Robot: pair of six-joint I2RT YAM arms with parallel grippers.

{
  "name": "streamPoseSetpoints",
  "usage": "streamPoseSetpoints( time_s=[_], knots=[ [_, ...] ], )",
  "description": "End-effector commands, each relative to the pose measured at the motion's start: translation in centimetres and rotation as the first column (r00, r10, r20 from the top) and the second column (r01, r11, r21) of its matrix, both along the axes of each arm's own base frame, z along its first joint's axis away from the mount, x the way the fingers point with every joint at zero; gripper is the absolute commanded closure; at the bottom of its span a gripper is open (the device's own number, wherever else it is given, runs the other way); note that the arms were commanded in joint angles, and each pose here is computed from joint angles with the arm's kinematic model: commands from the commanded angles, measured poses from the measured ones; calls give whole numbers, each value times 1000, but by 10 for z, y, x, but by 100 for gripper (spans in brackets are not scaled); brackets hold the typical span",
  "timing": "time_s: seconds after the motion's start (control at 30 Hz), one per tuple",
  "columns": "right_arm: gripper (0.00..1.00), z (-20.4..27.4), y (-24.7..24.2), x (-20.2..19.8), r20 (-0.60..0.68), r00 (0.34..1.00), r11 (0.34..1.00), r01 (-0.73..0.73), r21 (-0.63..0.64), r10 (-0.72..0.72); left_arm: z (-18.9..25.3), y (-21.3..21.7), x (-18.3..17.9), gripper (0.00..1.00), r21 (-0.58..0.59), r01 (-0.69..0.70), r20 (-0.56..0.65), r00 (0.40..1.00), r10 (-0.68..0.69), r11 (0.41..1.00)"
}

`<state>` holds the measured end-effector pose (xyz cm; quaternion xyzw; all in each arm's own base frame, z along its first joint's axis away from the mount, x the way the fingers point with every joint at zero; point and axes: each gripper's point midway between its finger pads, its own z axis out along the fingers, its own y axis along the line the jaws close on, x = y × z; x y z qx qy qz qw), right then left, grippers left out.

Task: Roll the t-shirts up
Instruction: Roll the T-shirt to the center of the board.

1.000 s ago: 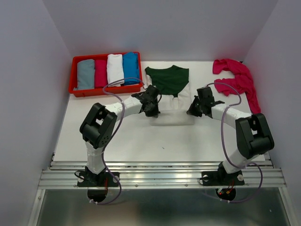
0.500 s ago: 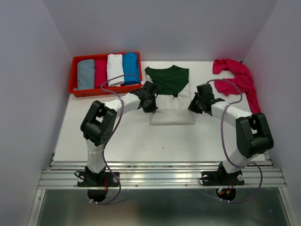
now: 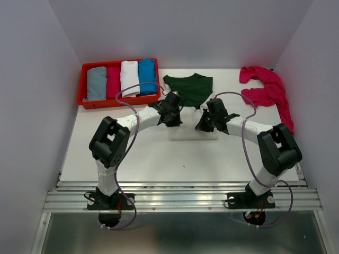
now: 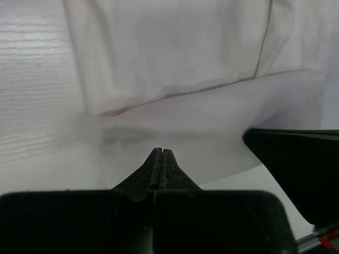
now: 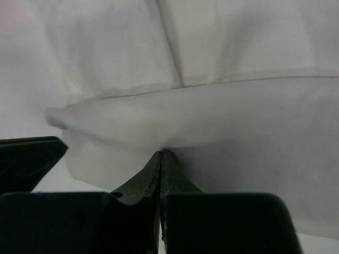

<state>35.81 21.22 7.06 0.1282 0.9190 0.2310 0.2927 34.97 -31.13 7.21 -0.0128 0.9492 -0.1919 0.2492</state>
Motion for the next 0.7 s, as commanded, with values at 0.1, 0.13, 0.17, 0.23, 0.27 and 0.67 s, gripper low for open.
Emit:
streamPoseSetpoints(
  time_s=[0.1,0.13,0.17,0.23,0.27,0.67],
  knots=[
    [99,-49,-2,2,-88,996,998,0,-55,-5,-14,17,-1,100,35,-52,27,998,51,998],
    [99,-49,-2,1,-97,995,998,-4,-56,-1,-10,16,-3,100,12,-41,39,998,41,999],
    [99,-40,0,3,-79,997,999,-9,-46,5,12,10,0,100,-48,-28,92,995,33,998],
    [99,-15,-4,7,-19,1000,999,8,-48,-9,30,14,-6,100,-86,-23,136,990,35,996],
    [99,-2,-7,12,10,1000,998,25,-54,-24,37,14,-5,100,-100,-19,159,987,35,995],
    [93,52,-81,-3,118,977,981,186,-57,-178,54,41,-26,94,-101,-129,262,953,151,987]
  ],
)
